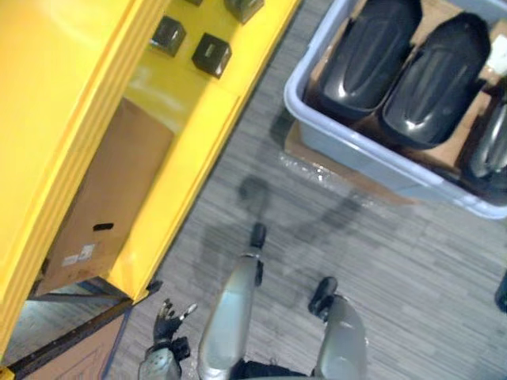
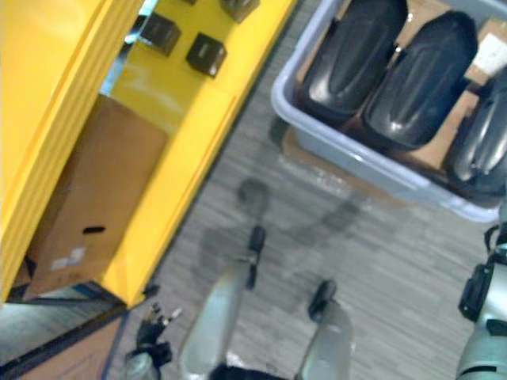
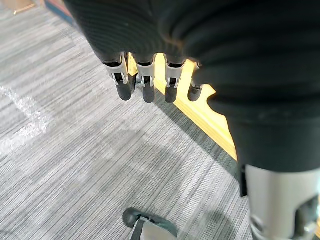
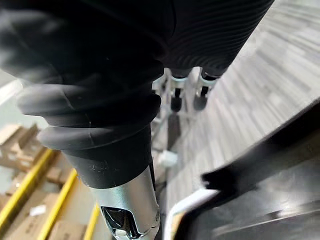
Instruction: Walk over and take plastic housings, then place them on the shelf
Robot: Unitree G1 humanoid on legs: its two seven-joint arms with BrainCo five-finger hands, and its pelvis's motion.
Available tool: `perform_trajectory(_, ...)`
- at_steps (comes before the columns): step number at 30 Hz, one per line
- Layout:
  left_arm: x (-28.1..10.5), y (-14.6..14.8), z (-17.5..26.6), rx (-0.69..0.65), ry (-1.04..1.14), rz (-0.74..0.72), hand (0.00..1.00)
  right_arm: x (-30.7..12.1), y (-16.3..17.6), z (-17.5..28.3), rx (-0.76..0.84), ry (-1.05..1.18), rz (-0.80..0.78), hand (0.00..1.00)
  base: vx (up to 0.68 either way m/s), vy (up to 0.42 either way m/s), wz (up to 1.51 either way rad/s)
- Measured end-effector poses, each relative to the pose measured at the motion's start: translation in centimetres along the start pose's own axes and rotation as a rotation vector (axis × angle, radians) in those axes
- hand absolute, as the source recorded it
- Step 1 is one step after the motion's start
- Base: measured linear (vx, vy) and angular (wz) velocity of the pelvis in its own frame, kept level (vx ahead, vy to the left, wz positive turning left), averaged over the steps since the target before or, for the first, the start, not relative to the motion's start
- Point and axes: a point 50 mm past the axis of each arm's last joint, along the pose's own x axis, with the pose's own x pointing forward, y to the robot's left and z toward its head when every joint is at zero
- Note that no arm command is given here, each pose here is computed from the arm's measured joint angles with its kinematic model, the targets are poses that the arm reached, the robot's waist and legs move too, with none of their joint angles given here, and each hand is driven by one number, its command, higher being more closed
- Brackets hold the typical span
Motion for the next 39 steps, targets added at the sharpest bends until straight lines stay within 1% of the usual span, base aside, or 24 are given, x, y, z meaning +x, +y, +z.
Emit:
perform_trajectory(2, 0.0, -0.1, 0.1, -0.019, -0.007, -0.010, 0.00, 0.1, -0.2, -0.5, -0.041, 0.017, -0.010, 0.00, -0.01, -0.014, 0.15)
perform_trajectory(5, 0.0, -0.7, 0.5, -0.042, -0.041, -0.028, 0.00, 0.2, -0.4, -0.1, -0.077, -0.004, -0.033, 0.00, -0.02, -0.017, 0.12)
perform_trajectory(11, 0.0, -1.9, 1.0, -0.068, -0.068, -0.066, 0.00, 0.2, -0.4, -0.2, -0.110, 0.002, -0.039, 0.00, 0.00, -0.008, 0.03)
perform_trajectory(13, 0.2, -2.1, 1.4, -0.098, -0.074, -0.066, 0.00, 0.2, -0.4, -0.4, -0.121, 0.013, -0.035, 0.00, 0.00, 0.000, 0.00)
perform_trajectory(17, 0.3, -2.5, 1.5, -0.106, -0.078, -0.074, 0.00, 0.2, -0.3, -0.7, -0.148, 0.029, -0.016, 0.00, 0.00, 0.001, -0.02)
perform_trajectory(23, 0.1, -3.1, 1.2, -0.122, -0.072, -0.083, 0.00, 0.0, -0.2, -1.2, -0.230, 0.049, -0.012, 0.00, 0.00, 0.000, 0.00)
perform_trajectory(24, 0.1, -3.1, 1.2, -0.121, -0.072, -0.083, 0.00, 0.0, -0.2, -1.3, -0.234, 0.053, -0.012, 1.00, 0.00, 0.000, 0.00)
perform_trajectory(32, 0.2, -3.4, 1.5, -0.120, -0.079, -0.093, 0.00, 0.0, -0.2, -2.1, -0.301, 0.111, 0.021, 1.00, 0.00, 0.000, 0.00)
perform_trajectory(39, 0.2, -3.5, 1.7, -0.120, -0.096, -0.094, 0.00, 0.3, -0.8, -2.0, -0.328, 0.107, 0.003, 1.00, 0.00, 0.000, 0.00)
